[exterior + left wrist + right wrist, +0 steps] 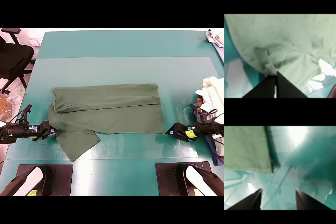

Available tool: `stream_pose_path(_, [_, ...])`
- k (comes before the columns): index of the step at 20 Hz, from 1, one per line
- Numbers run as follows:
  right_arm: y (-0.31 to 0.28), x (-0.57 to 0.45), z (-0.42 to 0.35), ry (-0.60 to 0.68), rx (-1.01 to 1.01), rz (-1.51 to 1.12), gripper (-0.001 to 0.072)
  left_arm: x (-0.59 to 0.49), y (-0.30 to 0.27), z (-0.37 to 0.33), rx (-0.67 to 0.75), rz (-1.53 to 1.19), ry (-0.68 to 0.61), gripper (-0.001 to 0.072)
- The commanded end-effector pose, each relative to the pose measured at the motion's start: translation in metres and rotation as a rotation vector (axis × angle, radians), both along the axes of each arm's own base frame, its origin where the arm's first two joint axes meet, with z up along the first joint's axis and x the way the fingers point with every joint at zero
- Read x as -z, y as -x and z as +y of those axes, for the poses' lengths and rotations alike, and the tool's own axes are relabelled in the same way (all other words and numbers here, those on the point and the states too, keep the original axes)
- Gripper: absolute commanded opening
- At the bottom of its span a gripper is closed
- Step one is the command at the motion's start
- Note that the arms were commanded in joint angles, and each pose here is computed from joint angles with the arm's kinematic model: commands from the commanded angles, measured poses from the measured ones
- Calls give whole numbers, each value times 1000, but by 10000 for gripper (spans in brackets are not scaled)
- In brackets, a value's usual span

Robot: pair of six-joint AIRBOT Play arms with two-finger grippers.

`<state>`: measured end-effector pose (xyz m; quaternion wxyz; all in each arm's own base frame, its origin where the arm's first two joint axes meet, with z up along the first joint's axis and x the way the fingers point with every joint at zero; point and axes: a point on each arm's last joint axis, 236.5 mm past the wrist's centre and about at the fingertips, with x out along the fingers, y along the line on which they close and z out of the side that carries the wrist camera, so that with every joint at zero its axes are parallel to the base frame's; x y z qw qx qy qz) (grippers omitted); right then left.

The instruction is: Fold the shirts.

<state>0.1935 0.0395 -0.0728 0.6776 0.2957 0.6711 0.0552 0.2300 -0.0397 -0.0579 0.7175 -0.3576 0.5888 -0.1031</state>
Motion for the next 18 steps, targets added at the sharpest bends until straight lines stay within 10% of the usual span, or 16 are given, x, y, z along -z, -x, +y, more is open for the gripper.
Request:
stream_pose_path(1, [-10,10,11,-52,9,-54,446,-1,0,-1,2,-2,3,26])
stream_pose_path(9, [-31,21,22,-146,71,-59,422,-1,1,-1,12,-6,3,27])
stream_pose_path(14, [-37,9,20,-125,68,-120,20,-3,2,-4,22,-7,14,26])
stream_pose_path(18, [-52,-35,29,-146,82,-285,20,-36,-10,-23,101,-121,110,25])
